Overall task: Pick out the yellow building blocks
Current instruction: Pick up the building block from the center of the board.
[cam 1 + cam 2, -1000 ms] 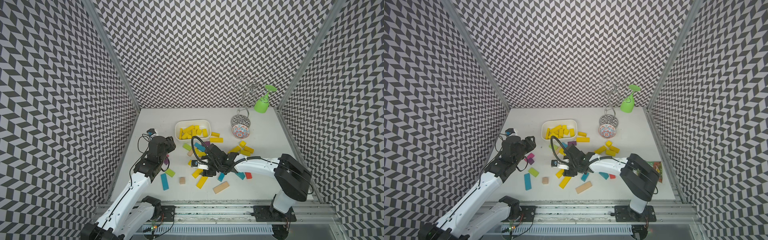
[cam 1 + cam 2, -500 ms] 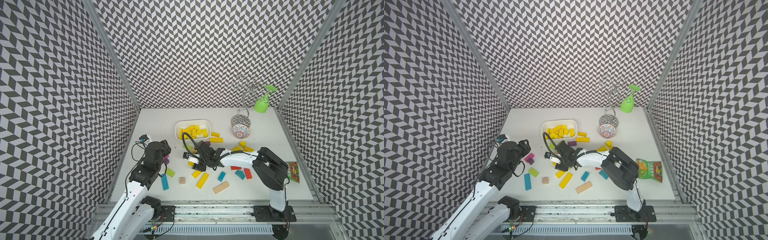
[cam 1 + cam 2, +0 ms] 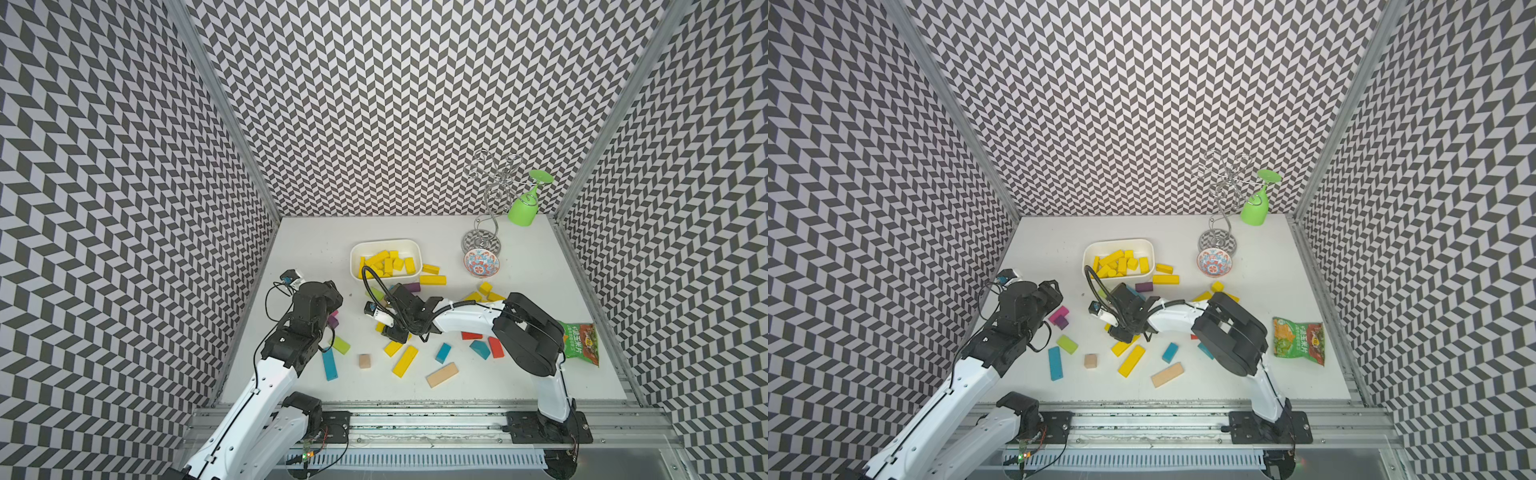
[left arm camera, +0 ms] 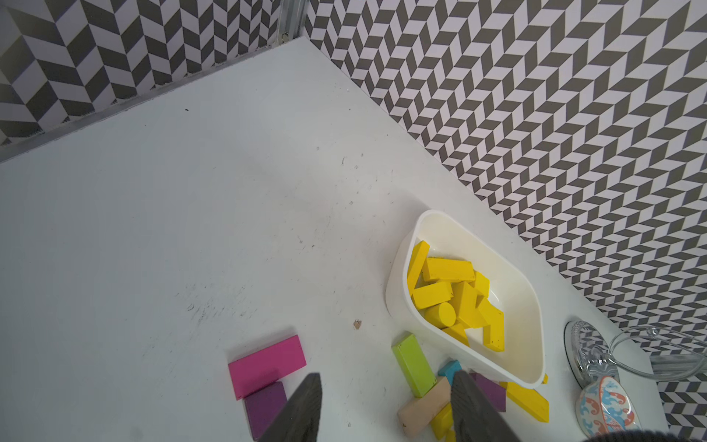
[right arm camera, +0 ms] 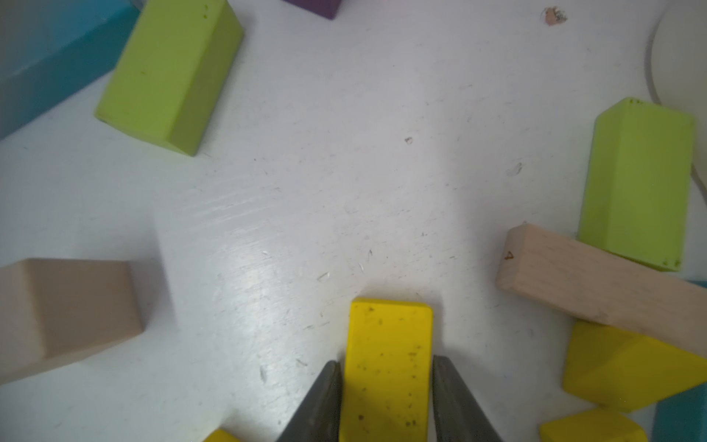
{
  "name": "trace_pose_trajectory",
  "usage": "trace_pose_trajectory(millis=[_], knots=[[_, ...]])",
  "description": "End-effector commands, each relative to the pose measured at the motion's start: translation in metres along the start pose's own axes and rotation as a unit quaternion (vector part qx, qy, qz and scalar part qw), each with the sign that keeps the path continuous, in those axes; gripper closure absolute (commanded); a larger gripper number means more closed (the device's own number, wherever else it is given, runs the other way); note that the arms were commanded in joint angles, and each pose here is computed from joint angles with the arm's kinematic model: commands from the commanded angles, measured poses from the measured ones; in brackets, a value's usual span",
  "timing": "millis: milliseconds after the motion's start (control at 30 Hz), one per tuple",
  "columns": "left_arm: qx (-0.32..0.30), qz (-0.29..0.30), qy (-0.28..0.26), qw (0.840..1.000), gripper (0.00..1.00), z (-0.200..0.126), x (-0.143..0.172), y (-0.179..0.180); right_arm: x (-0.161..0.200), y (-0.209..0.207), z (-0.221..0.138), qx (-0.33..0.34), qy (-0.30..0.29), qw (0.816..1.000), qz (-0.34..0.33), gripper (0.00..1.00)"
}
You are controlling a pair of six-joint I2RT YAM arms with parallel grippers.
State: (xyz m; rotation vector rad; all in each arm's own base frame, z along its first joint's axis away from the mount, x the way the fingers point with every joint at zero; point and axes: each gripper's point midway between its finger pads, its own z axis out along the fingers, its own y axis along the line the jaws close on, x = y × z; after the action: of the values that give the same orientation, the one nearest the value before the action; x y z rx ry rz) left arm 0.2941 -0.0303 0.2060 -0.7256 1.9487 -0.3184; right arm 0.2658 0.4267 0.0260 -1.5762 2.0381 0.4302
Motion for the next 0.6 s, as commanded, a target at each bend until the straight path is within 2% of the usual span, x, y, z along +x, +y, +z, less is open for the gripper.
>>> trace_pose_trajectory(millis=[0, 133, 267, 400, 567], knots=[[-0.012, -0.005, -0.01, 1.0, 0.44, 0.002, -0.003, 0.006, -0.01, -0.006, 0.001, 0.019, -0.011, 1.0, 0.0, 0.71], [-0.016, -0.007, -0.011, 1.0, 0.44, 0.004, -0.002, 0.007, -0.035, -0.015, -0.017, 0.036, -0.038, 0.999, 0.012, 0.81], [-0.014, -0.002, -0.011, 1.0, 0.4, 0.007, -0.003, 0.004, -0.07, -0.025, -0.054, 0.058, -0.101, 0.993, 0.028, 0.82], [0.001, 0.012, -0.02, 1.0, 0.39, 0.009, -0.009, -0.005, -0.099, -0.05, -0.093, 0.09, -0.171, 0.978, 0.076, 0.82], [0.017, 0.021, -0.036, 0.999, 0.38, 0.01, -0.014, -0.011, -0.116, -0.086, -0.12, 0.13, -0.232, 0.955, 0.134, 0.84]])
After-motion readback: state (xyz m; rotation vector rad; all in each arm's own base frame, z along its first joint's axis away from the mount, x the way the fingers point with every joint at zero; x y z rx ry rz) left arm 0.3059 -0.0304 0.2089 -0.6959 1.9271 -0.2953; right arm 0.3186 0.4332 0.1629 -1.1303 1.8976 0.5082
